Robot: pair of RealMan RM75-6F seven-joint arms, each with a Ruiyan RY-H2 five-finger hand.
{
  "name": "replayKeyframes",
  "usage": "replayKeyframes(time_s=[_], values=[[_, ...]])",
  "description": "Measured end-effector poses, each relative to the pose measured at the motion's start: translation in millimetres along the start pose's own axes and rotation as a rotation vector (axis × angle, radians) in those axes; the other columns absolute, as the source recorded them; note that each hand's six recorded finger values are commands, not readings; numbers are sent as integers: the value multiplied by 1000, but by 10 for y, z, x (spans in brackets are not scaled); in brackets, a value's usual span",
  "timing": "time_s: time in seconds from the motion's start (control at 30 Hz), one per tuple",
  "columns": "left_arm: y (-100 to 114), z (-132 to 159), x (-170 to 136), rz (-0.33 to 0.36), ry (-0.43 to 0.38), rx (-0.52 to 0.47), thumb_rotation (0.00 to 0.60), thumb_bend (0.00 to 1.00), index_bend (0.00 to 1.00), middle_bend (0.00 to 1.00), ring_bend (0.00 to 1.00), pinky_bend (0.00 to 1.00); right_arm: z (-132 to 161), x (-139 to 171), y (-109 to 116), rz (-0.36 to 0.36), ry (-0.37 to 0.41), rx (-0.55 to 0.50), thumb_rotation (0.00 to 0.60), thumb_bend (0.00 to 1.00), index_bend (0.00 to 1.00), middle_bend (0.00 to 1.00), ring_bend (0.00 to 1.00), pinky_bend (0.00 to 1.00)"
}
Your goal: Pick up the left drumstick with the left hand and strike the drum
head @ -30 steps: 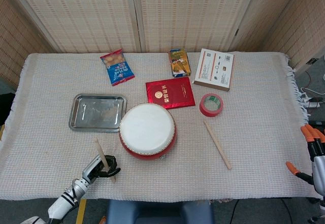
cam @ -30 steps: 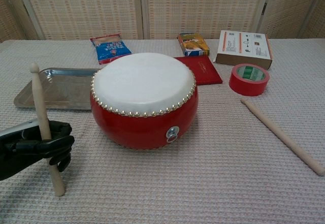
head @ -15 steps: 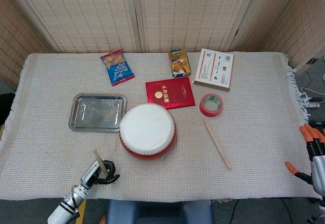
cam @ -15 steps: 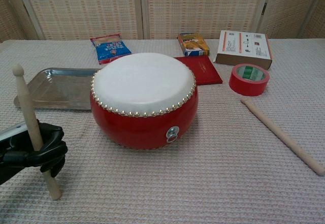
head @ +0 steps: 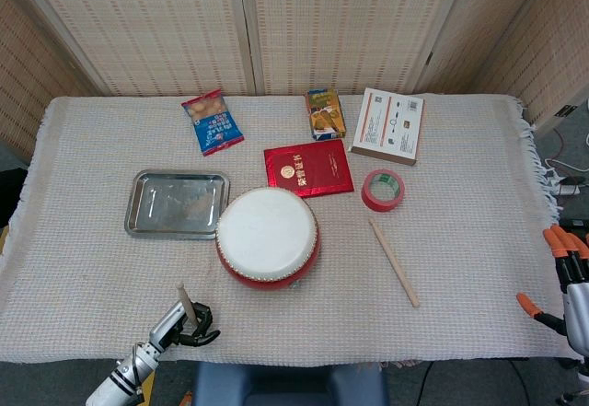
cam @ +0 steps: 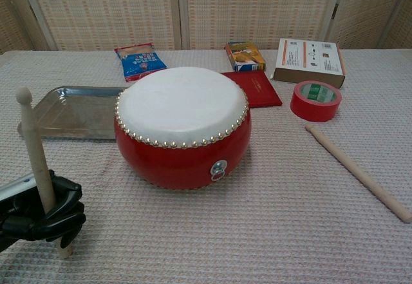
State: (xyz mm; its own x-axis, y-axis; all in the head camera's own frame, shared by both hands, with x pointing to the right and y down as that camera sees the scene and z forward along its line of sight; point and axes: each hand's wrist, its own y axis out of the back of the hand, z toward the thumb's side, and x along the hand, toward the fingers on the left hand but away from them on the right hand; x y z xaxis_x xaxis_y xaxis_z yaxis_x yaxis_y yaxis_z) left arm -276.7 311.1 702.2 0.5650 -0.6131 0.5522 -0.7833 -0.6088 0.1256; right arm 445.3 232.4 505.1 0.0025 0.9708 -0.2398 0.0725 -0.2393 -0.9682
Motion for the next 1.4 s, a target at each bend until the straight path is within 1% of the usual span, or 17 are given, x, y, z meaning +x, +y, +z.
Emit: replayKeyframes(time_s=[0.03, 0.13, 0.17, 0.2, 0.3, 0.37, 0.53, 0.7, 0.83, 0.93, 1.03, 1.13, 1.17, 1.3, 1.4], values=[[-3, -4, 0, -1, 1, 1, 423, 243, 870, 919, 816, 721, 1, 0, 1, 0, 0, 0, 600, 117, 66, 54, 0, 0], [-26, -52, -1, -16, 13, 17, 532, 263, 908, 966, 862, 776, 6, 0, 8, -4, 2, 0, 600, 117, 66, 54, 0, 0], [-42, -80, 6, -22, 21, 23, 575, 290, 923, 985, 883, 802, 6, 0, 10, -5, 2, 0, 600, 117, 66, 54, 0, 0], [-54, -95, 11, -27, 25, 24, 597, 325, 937, 995, 901, 833, 6, 0, 11, -5, 2, 0, 600, 117, 66, 54, 0, 0], [-55, -121, 27, -31, 26, 35, 600, 446, 977, 1000, 940, 938, 4, 1, 17, -9, 2, 1, 600, 117, 64, 54, 0, 0], [-56, -142, 38, -35, 22, 57, 600, 482, 993, 1000, 951, 966, 3, 1, 18, -9, 2, 2, 600, 117, 61, 54, 0, 0], [-85, -187, 69, -41, 6, 97, 600, 509, 1000, 1000, 983, 996, 6, 2, 32, -14, 3, 3, 600, 117, 59, 54, 0, 0], [-57, -159, 87, -18, -21, 126, 600, 585, 1000, 1000, 1000, 1000, 6, 7, 35, -16, 3, 3, 600, 117, 59, 54, 0, 0], [-1, -111, 104, 2, -47, 189, 600, 615, 1000, 1000, 1000, 1000, 3, 7, 36, -18, 4, 3, 600, 118, 59, 54, 0, 0], [104, -17, 123, 22, -77, 259, 600, 616, 1000, 1000, 1000, 1000, 5, -2, 39, -20, 7, 3, 600, 117, 59, 54, 0, 0], [295, 135, 151, 51, -104, 344, 600, 615, 1000, 1000, 1000, 1000, 5, -20, 45, -23, 12, 4, 600, 117, 59, 54, 0, 0], [540, 318, 182, 85, -119, 446, 600, 615, 1000, 1000, 1000, 1000, 4, -40, 56, -27, 17, 5, 600, 117, 60, 54, 0, 0], [645, 391, 193, 102, -120, 494, 600, 615, 1000, 1000, 1000, 1000, 3, -47, 61, -28, 18, 5, 600, 117, 60, 54, 0, 0], [939, 641, 288, 171, -118, 647, 600, 615, 1000, 1000, 1000, 1000, 5, -80, 84, -35, 28, 9, 600, 117, 60, 54, 0, 0], [1183, 834, 389, 234, -90, 757, 600, 613, 1000, 1000, 1000, 1000, 13, -110, 99, -40, 37, 12, 600, 117, 60, 54, 0, 0]])
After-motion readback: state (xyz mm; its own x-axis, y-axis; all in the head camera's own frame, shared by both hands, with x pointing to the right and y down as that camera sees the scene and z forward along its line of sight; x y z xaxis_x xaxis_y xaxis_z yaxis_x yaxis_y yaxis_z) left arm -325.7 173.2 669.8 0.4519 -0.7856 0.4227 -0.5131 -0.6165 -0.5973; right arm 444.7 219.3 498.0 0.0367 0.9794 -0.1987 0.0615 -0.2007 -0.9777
